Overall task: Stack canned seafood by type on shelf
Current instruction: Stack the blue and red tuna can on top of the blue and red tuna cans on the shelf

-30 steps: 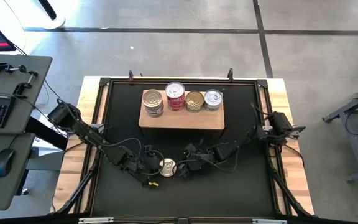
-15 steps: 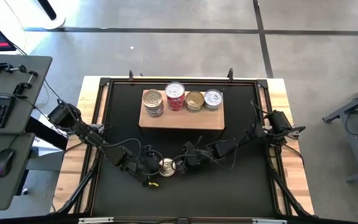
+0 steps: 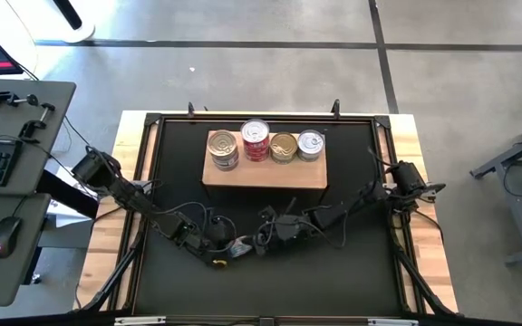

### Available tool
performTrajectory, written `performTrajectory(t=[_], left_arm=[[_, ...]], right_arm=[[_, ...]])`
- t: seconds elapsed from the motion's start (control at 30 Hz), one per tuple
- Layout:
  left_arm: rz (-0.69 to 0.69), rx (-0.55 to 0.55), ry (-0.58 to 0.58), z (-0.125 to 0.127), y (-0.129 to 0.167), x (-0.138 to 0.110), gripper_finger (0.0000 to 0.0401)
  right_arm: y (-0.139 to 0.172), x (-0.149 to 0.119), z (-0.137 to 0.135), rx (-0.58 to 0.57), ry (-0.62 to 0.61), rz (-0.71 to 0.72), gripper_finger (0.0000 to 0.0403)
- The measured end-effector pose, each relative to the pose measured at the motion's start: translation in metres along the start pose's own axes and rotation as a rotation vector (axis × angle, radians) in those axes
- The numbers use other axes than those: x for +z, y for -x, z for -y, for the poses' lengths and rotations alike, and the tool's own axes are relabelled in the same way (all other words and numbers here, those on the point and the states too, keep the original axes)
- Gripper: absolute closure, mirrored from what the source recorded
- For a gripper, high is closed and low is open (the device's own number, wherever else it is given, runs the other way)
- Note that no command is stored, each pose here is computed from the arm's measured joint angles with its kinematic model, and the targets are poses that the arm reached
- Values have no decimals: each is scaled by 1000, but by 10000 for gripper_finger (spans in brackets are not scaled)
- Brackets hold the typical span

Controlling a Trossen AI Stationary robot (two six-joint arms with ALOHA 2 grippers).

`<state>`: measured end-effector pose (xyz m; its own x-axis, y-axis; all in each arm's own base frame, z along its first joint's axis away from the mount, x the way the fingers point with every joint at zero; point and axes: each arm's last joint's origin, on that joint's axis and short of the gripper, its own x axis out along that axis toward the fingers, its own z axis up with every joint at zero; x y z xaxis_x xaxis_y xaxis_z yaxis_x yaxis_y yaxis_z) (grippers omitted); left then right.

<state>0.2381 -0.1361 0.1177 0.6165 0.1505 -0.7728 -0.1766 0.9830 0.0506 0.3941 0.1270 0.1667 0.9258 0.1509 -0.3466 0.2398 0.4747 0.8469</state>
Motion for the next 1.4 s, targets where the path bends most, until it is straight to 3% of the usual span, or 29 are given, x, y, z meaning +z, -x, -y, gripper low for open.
performTrajectory(t=[0.23,0.43,0.6,0.73,0.97,1.07,1.23,1.4], left_arm=[[-52,28,27,-6,11,-1,401],[-60,92,117,-19,48,-2,401],[119,61,282,-19,87,3,401],[269,-2,418,-16,111,6,401],[346,-77,511,-9,124,6,401],[376,-127,554,-5,128,10,401],[479,-208,532,0,141,21,401],[583,-281,511,-5,161,34,401]], right_arm=[[6,14,-25,88,191,-10,403],[15,39,-75,258,520,-53,403],[8,51,-112,104,824,-219,390],[-2,58,-123,-15,971,-361,329],[-20,48,-117,-89,1123,-614,170],[-32,40,-107,-137,1188,-680,121],[-50,32,-84,-254,1281,-696,94],[-58,29,-67,-325,1269,-756,92]])
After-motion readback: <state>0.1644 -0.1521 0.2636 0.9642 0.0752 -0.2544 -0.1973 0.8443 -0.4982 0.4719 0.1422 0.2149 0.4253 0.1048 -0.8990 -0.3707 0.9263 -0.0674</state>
